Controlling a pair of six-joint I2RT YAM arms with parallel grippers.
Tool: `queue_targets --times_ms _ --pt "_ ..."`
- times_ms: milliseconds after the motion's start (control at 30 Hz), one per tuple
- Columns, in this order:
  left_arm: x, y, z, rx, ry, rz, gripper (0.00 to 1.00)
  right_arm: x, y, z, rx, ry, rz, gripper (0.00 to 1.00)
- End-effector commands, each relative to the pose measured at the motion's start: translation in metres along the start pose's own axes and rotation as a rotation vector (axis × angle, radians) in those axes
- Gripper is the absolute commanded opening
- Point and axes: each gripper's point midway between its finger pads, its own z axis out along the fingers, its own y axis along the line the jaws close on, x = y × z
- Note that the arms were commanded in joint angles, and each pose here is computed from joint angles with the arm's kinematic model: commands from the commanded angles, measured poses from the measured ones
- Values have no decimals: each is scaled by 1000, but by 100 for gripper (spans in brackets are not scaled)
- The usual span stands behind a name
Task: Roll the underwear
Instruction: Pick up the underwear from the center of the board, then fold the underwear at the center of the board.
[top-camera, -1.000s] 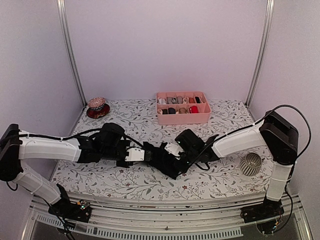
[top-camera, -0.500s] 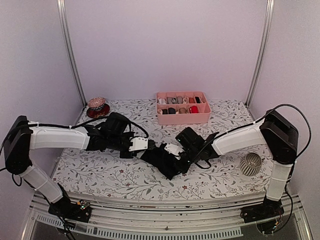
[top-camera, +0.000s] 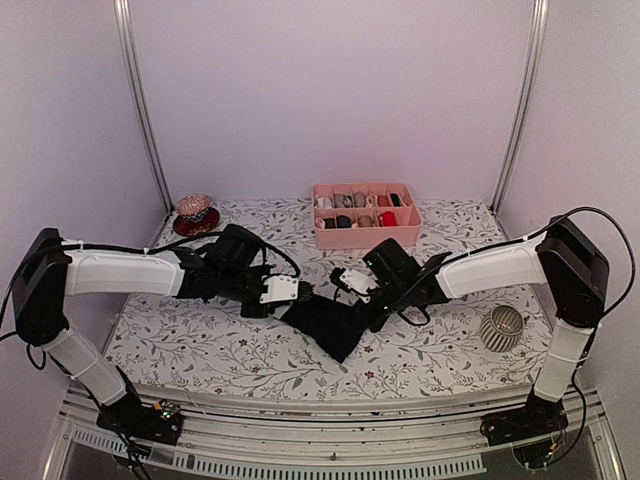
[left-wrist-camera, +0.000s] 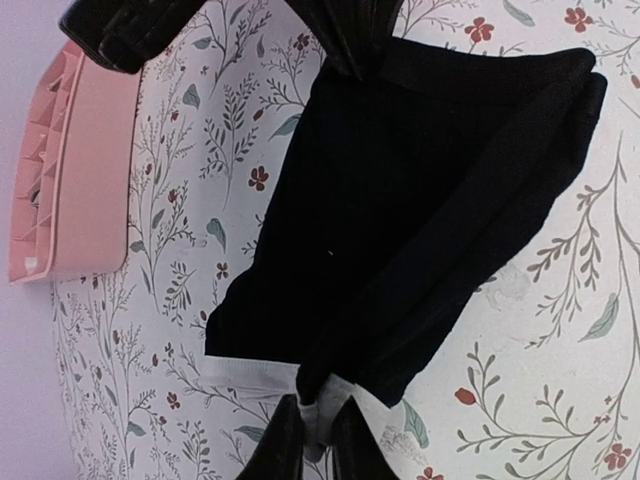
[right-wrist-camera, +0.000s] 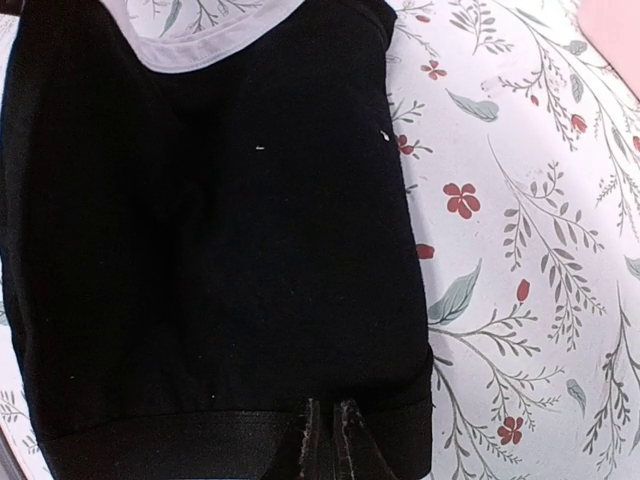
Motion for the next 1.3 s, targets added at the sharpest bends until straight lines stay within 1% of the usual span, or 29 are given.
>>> queue_targets --times_ms 0,167,400,600,800,1000,1067,1200,1267 --pt "0 4 1 12 0 -14 13 -7 -13 -4 41 -10 31 9" --pt "-1 6 -1 7 -3 -12 13 15 -23 7 55 60 59 5" --pt "-5 20 5 15 -4 -48 13 39 -18 23 29 128 62 3" --pt "1 34 18 51 11 -128 14 39 -18 22 25 112 57 3" --pt "11 57 35 78 37 -225 14 40 -17 24 15 100 52 3" --pt "27 59 60 133 105 -290 15 39 -19 23 21 86 57 3" --pt "35 51 72 168 130 -306 15 37 -20 21 24 74 59 3" --pt "36 47 77 188 130 -309 17 32 -22 16 37 52 59 3" --pt "36 45 78 199 127 -310 20 29 -24 13 48 43 58 3"
